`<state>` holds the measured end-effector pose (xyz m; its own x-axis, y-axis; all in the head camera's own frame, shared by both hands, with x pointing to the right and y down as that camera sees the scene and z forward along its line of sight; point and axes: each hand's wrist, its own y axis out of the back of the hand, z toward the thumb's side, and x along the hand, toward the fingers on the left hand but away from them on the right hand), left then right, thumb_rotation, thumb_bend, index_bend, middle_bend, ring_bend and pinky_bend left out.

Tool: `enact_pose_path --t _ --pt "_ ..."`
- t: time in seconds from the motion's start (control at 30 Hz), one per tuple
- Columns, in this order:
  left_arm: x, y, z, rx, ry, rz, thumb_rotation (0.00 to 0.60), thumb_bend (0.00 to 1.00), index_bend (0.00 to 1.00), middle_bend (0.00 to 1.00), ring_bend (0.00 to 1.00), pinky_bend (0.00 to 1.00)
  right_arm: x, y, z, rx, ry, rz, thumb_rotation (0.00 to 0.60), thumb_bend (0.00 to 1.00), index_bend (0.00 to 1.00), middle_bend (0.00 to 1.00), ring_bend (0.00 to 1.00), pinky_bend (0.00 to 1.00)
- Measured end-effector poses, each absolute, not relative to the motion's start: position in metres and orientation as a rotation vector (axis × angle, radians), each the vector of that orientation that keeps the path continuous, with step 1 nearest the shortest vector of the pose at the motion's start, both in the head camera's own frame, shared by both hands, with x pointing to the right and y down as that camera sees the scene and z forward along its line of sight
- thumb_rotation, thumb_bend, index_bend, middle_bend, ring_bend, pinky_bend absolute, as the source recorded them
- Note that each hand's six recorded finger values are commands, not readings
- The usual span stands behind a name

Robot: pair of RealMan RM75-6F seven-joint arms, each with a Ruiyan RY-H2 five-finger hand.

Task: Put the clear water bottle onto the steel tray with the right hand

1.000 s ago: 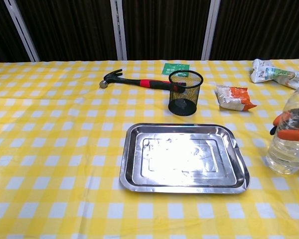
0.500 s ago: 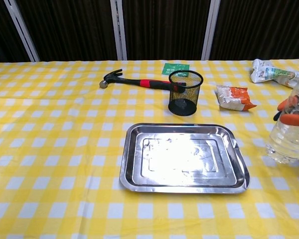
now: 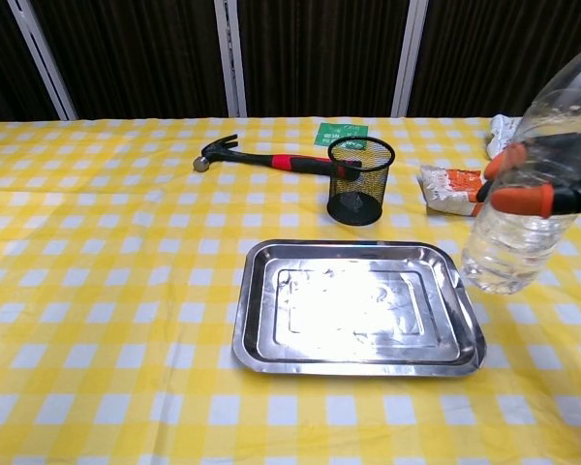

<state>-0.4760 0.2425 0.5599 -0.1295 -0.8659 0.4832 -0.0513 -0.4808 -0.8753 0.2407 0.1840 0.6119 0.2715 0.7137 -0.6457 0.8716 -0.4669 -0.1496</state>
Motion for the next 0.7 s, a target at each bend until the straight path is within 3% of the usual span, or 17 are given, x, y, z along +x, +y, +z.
enact_pose_path --t 0.23,0.4,0.7 --pt "-0.48 0.24 0.557 -1.514 1.066 -1.665 0.6 0.19 0.06 0.0 0.0 0.0 0.19 0.199 0.637 2.298 1.385 -0.954 0.6 0.5 0.77 0.62 0.29 0.0" --pt "-0.481 0.24 0.558 -1.515 1.063 -1.67 0.6 0.19 0.06 0.0 0.0 0.0 0.18 0.196 0.644 2.286 1.395 -0.965 0.6 0.5 0.77 0.61 0.29 0.0" --pt "-0.481 0.24 0.557 -1.518 1.068 -1.671 0.6 0.19 0.06 0.0 0.0 0.0 0.19 0.173 0.614 2.388 1.408 -1.098 0.6 0.7 0.77 0.62 0.29 0.0"
